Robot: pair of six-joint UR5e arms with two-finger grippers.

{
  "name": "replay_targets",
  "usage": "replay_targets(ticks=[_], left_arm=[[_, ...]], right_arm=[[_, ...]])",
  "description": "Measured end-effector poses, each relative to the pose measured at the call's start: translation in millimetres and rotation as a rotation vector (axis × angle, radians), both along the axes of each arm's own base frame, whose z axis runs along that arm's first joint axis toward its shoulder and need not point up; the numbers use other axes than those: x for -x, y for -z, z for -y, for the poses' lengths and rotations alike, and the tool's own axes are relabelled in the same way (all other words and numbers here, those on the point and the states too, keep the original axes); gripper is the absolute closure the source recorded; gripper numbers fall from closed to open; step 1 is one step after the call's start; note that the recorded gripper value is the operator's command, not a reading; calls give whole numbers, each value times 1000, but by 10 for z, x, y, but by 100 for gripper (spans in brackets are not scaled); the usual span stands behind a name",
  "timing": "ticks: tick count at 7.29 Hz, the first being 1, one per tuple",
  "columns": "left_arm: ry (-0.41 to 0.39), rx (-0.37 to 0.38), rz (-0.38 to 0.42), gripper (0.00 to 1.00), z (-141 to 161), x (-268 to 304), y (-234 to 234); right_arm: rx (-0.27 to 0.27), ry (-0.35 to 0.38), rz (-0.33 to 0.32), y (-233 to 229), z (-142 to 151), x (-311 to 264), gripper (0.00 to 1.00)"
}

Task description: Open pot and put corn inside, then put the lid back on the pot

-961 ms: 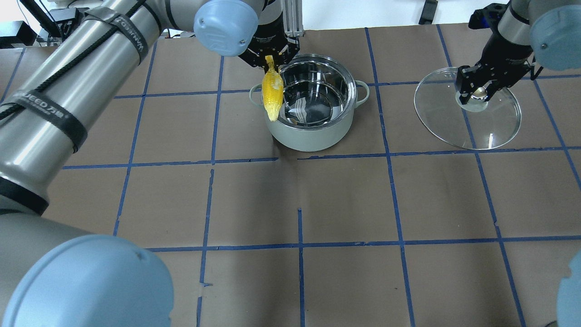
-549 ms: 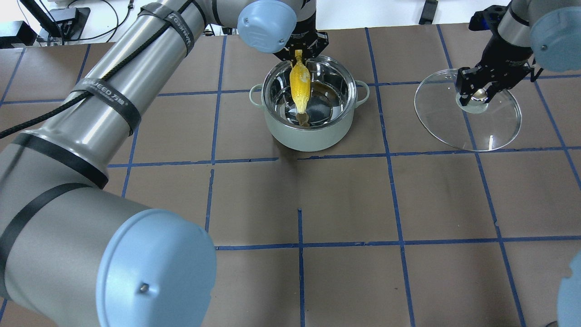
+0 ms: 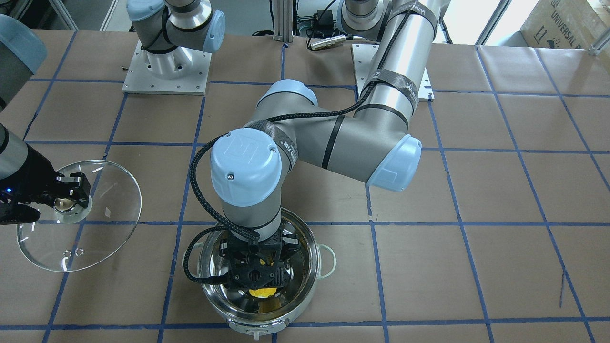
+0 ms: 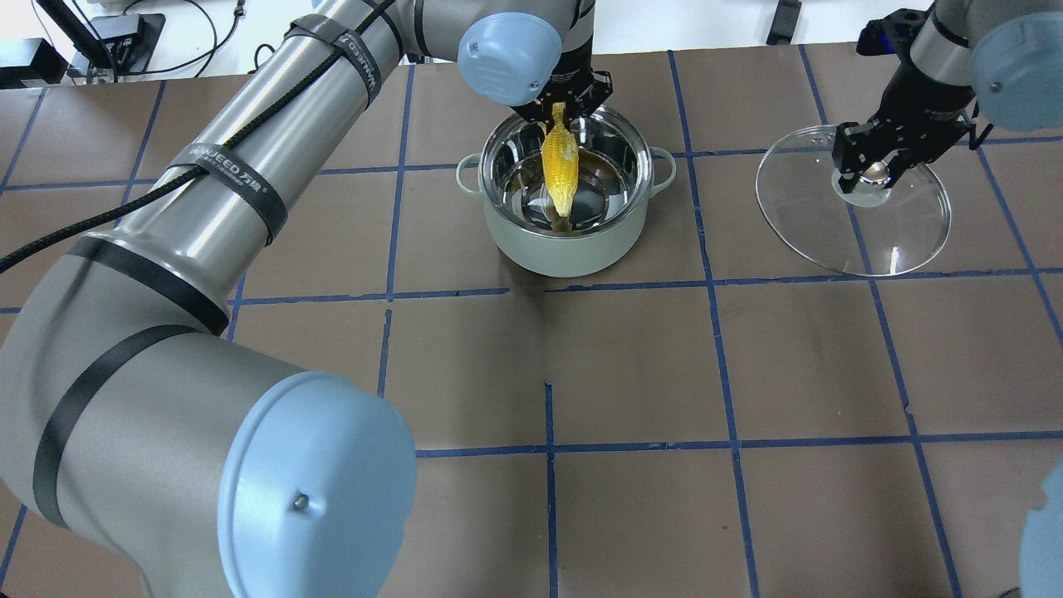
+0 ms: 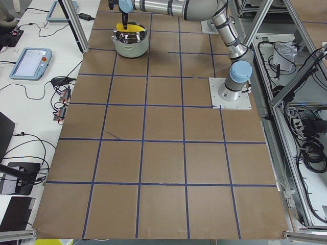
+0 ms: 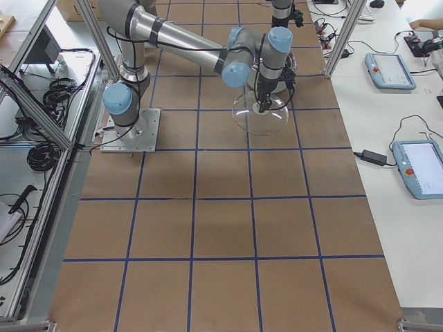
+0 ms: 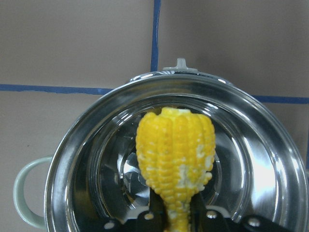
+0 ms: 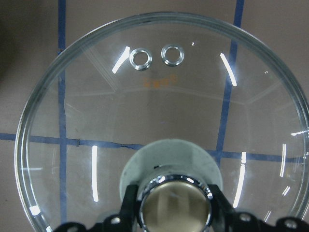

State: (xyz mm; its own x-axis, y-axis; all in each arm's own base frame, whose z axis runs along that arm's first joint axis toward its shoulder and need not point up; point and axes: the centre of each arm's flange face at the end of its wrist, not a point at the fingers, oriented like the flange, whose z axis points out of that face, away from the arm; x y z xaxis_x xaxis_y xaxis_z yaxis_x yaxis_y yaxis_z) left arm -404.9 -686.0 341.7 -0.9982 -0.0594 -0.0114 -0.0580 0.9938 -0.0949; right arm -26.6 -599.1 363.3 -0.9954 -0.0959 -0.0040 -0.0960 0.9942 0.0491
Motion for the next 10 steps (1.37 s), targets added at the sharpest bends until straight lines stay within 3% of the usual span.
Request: replay_targets(ticks=[1, 2, 5, 7, 10], left_arm=[[3, -8, 5, 45, 20, -5, 66], [7, -10, 10, 0, 53, -18, 129], [7, -8, 17, 0, 116, -63, 159], [58, -29, 29, 0, 94, -126, 153], [149, -136, 58, 0, 96, -910, -324]], right_arm=[[2, -1, 0, -11, 2, 0, 84], [6, -1, -2, -34, 5, 1, 84], [17, 1, -5, -103, -13, -12, 84], [26, 2, -7, -165, -36, -38, 83], [34, 32, -13, -464, -16, -349, 83]])
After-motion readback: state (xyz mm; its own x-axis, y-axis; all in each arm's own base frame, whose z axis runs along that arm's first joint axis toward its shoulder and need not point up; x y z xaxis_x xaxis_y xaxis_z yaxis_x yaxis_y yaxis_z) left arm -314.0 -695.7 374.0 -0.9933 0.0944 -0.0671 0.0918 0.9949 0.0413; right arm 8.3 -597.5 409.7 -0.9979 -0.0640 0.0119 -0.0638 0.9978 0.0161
